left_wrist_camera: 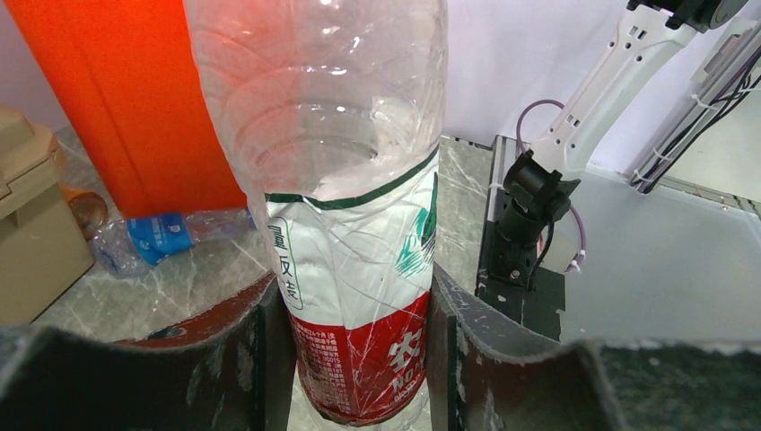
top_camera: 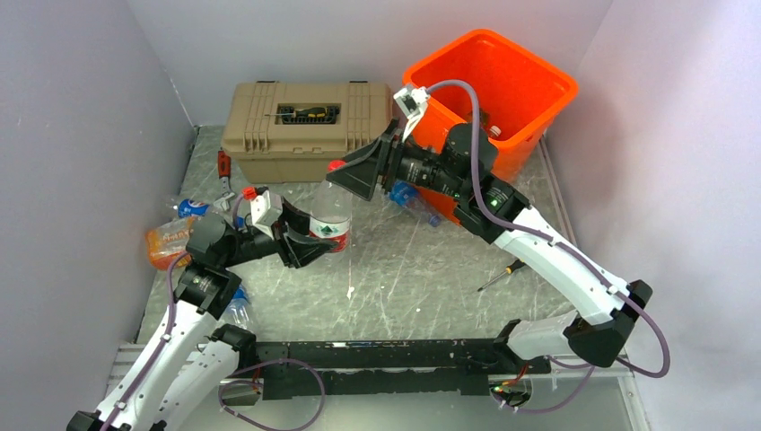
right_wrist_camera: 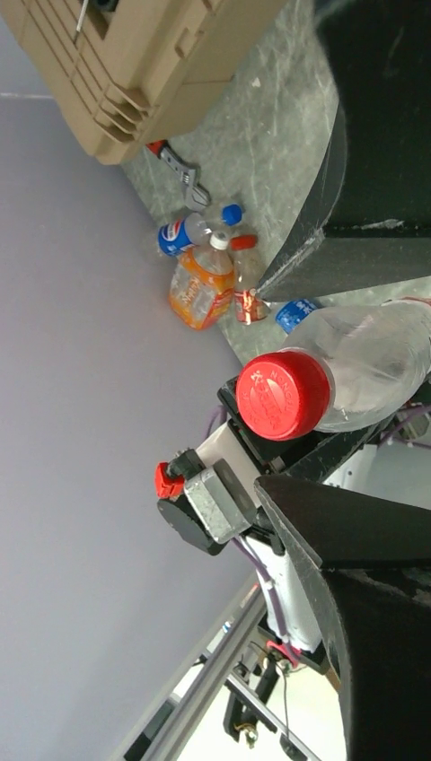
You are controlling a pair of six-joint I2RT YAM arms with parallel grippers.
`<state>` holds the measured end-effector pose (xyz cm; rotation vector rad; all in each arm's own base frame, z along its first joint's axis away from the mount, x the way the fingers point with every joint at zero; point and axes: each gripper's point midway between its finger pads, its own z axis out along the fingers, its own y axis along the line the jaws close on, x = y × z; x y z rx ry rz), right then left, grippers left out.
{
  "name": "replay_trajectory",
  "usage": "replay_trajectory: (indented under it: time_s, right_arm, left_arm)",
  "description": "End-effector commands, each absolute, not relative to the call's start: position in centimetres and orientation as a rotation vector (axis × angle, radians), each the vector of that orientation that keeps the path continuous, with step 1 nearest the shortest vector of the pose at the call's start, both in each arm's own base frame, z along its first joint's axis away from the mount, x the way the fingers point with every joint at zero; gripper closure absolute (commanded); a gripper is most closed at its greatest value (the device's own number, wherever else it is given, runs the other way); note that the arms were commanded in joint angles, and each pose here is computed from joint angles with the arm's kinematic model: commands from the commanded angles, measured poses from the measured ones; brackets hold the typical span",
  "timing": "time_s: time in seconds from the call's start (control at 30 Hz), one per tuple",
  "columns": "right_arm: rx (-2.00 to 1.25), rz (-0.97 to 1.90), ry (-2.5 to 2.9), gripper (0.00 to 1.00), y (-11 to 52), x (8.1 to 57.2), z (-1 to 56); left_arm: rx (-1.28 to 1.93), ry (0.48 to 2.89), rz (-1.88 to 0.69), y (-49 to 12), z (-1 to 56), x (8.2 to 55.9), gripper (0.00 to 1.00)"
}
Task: Put the plastic bottles in the bin
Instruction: Pick up the plastic bottle at the center of the board, then place the plastic bottle in the trash bin.
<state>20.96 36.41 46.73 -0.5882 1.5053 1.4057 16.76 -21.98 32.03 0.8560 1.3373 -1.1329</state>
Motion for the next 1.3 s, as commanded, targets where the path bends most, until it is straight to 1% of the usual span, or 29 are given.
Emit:
replay_trajectory:
  time_s: [0.0,0.23,0.33,0.4,0.43,0.5,0.57,0.7,0.77,0.83,1.27]
  right_arm:
    - [-0.614,1.436,1.442,0.29,36.7,20.1,48.6]
    - [-0.625,1.437,1.459,0.52,37.6,20.0,48.2]
    - [-0.631,1.438,1.466,0.63,38.0,19.9,47.8]
    - [-0.633,1.438,1.467,0.74,38.2,19.8,47.7]
    - [-0.634,1.437,1.467,0.81,38.2,19.8,47.6]
    - [-0.633,1.438,1.471,1.0,38.2,19.8,47.3]
    - [-0.627,1.436,1.48,1.0,38.2,19.8,47.0]
    - [-0.619,1.426,1.475,1.0,37.9,19.7,46.9]
    - [-0.615,1.42,1.47,1.0,37.7,19.7,47.0]
    - [-0.613,1.415,1.466,1.0,37.6,19.7,47.1]
    - [-0.588,1.293,1.499,1.0,36.5,20.7,45.2]
  left_arm:
    - [0.881,1.289,-1.154,-22.2,32.8,16.1,0.6]
    - [0.883,1.287,-1.156,-22.2,32.9,16.0,0.6]
    - [0.882,1.288,-1.158,-22.3,32.9,16.0,0.6]
    - [0.883,1.288,-1.158,-22.3,32.9,15.9,0.6]
    - [0.881,1.291,-1.161,-22.3,32.8,15.9,0.59]
    - [0.88,1.289,-1.16,-22.3,32.9,15.9,0.58]
    - [0.876,1.291,-1.162,-22.3,32.9,15.9,0.51]
    - [0.849,1.296,-1.155,-22.1,33.2,16.0,0.26]
    - [0.834,1.295,-1.141,-21.9,33.3,16.1,0.03]
    - [0.826,1.294,-1.132,-21.8,33.3,16.1,0.01]
    - [0.753,1.334,-1.081,-21.2,33.6,17.0,0.01]
